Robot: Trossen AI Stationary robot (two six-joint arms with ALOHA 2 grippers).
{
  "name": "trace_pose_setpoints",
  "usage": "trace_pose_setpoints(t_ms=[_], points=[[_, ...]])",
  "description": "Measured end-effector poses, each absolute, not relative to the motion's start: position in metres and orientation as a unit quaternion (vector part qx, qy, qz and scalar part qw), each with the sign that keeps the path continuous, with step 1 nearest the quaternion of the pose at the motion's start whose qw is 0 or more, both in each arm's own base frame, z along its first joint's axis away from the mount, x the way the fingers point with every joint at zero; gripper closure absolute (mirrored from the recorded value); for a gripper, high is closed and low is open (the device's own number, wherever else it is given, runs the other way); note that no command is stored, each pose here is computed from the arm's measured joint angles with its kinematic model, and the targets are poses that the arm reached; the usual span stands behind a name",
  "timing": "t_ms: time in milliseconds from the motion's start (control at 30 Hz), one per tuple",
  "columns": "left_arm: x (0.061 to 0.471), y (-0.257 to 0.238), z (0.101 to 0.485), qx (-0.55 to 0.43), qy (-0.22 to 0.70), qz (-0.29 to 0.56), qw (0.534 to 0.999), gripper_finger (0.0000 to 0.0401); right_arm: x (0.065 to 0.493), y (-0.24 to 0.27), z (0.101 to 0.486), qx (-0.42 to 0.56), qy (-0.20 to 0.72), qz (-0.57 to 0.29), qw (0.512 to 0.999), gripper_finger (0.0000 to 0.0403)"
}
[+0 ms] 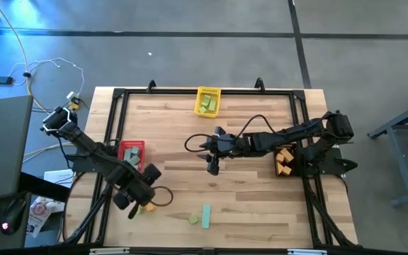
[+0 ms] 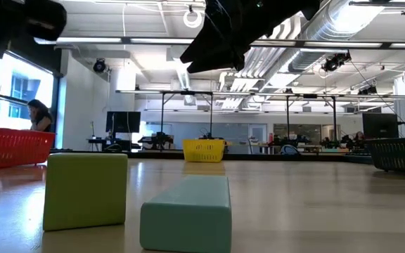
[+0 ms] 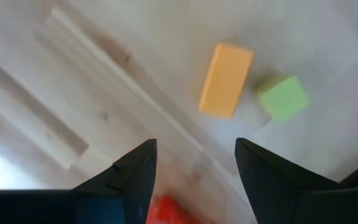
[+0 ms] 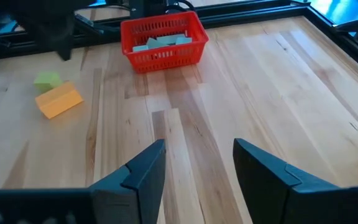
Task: Sort & place blocks by color
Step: Put the orange block into the black bin
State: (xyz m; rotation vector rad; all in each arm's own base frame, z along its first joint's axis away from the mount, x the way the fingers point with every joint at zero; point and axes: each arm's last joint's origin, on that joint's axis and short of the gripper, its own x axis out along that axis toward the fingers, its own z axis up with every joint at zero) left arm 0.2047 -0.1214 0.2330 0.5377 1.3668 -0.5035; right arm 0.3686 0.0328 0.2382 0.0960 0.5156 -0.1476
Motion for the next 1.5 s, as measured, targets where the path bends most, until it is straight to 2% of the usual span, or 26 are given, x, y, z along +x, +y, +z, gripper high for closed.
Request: trace_pose_setpoints(t_ms=[600, 1033, 1500], points=[[0.205, -0.154, 0.233, 0.276, 0.535, -0.288, 0.745, 0.0199, 0.369, 0.033, 0.238, 0.048, 0.255, -0.073, 0.963, 0.0229], [0.217, -0.163, 0.191, 0.293, 0.588, -0.278, 0.701, 0.0199, 0.368, 0.033, 0.236, 0.06, 0.264, -0.077, 0.96, 0.0229], [0.224, -0.168, 0.163, 0.305, 0.625, -0.27, 0.667, 0.0199, 0.367, 0.033, 0.236, 0.059, 0.266, -0.077, 0.959, 0.0229]])
